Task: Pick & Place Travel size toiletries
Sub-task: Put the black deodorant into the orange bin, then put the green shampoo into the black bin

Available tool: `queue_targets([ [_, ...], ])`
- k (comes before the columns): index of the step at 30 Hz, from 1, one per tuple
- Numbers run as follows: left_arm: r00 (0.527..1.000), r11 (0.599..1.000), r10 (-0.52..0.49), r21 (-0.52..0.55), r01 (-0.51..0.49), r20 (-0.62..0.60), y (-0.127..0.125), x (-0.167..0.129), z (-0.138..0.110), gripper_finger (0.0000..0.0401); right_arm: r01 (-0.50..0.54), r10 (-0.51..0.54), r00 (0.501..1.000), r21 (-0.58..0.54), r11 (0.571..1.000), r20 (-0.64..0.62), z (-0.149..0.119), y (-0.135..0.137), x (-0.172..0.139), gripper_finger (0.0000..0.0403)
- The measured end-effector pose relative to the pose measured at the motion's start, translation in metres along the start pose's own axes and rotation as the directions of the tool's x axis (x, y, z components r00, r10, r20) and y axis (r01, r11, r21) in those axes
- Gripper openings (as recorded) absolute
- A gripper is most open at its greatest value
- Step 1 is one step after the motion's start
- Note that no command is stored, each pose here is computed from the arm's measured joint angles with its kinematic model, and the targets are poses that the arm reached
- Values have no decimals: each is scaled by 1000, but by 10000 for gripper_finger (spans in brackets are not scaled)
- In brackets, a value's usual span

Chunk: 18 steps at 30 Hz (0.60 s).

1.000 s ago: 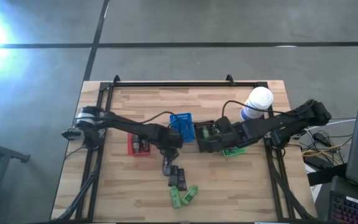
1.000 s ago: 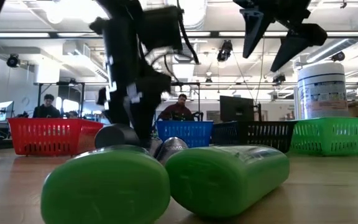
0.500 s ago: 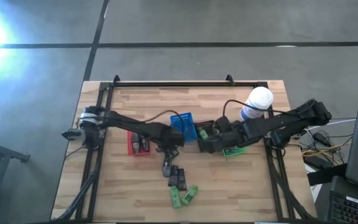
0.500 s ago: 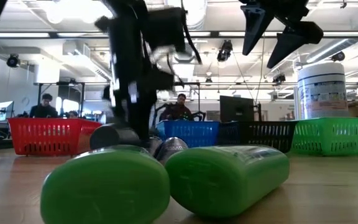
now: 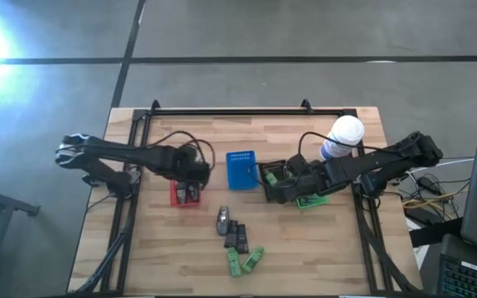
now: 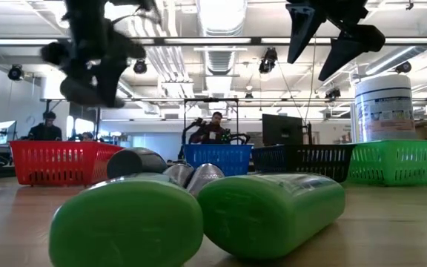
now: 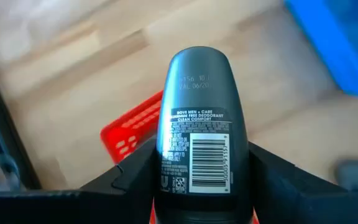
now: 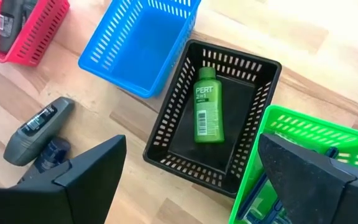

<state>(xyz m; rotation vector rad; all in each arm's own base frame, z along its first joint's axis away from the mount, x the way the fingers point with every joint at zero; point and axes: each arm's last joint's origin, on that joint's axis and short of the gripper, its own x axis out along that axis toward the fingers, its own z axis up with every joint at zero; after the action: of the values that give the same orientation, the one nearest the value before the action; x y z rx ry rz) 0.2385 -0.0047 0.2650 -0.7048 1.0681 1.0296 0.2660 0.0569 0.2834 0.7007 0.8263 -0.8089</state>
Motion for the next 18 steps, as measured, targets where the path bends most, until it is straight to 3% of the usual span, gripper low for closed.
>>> queue_targets([
  [4,1000,976,18,-215,-19,-4,15,28,-16,209,0,0,1000,0,1000,0,0,0,0,363],
  [6,1000,960,2,-279,-2,-2,19,43,-22,247,-2,2,1000,-3,1000,-3,0,0,0,363],
  [9,997,949,-77,-308,70,-10,18,57,-26,317,-43,41,999,-76,996,-27,-3,5,0,364],
  [12,993,955,-120,-277,110,-21,18,59,-28,364,-121,105,992,-239,963,-76,-11,15,3,361],
  [14,991,959,-134,-255,125,-17,19,55,-28,380,-205,153,975,-394,896,-159,-20,24,9,358],
  [15,990,962,-144,-236,136,-14,20,53,-27,385,-258,185,963,-482,838,-195,-26,31,12,356],
  [18,983,971,-185,-151,184,2,22,41,-25,390,-369,242,929,-711,598,-279,-51,50,21,348],
])
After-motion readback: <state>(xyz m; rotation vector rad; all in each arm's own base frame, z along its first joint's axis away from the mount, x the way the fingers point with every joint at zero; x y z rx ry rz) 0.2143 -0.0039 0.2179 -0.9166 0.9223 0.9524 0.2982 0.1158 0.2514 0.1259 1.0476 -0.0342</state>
